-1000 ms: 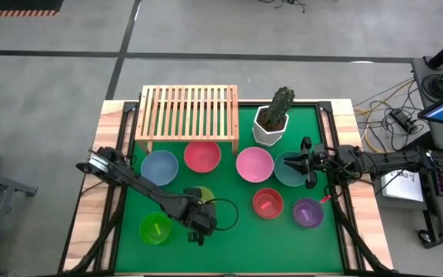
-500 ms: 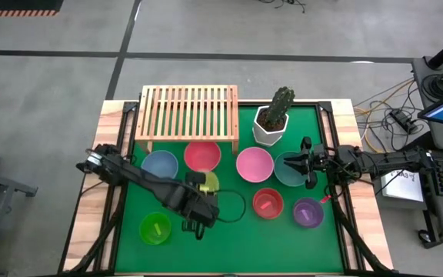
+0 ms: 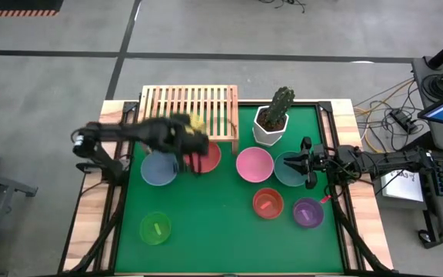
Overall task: Place and stack bowls onto a shelf
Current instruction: Put the yellow transparent bowl on the shelf
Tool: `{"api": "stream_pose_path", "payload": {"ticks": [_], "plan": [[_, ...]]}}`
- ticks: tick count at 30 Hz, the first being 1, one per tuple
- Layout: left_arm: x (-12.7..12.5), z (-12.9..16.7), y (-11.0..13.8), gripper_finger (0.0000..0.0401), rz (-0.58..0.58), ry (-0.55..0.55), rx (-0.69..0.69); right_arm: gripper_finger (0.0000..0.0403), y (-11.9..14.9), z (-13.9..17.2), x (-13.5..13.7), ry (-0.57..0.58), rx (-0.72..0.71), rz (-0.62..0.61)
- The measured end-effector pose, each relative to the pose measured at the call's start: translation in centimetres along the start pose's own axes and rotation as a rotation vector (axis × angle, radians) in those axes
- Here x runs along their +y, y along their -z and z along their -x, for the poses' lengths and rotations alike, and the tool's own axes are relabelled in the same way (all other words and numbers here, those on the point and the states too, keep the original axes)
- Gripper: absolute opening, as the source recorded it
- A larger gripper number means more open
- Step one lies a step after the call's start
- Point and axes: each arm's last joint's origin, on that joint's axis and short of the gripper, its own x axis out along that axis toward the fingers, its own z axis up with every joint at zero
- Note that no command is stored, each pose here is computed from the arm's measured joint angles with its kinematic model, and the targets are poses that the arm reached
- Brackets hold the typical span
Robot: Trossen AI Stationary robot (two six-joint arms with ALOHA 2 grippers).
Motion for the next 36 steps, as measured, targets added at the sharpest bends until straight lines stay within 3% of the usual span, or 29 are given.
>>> {"api": "stream_pose_path", "payload": {"ticks": [6,13,17,30,36], "plan": [[5.9,-1.7,4.2,0.0000,0.210,-0.050,0.071,0.0059,0.0,0.0,0.0,0.000,0.001,0.001],[8.6,-4.4,8.5,0.0000,0.387,-0.074,0.079,0.0059,0.0,0.0,0.0,0.001,0.001,0.002],[8.9,-4.9,9.1,0.0000,0.383,-0.061,0.075,0.0059,0.0,0.0,0.0,0.010,-0.001,0.003],[8.8,-6.7,7.9,0.0002,0.335,-0.045,0.116,0.0059,0.0,0.0,-0.1,0.028,-0.002,0.004],[8.8,-6.8,7.8,0.0045,0.322,-0.044,0.120,0.0059,0.1,0.0,-0.1,0.028,0.002,0.001]]}}
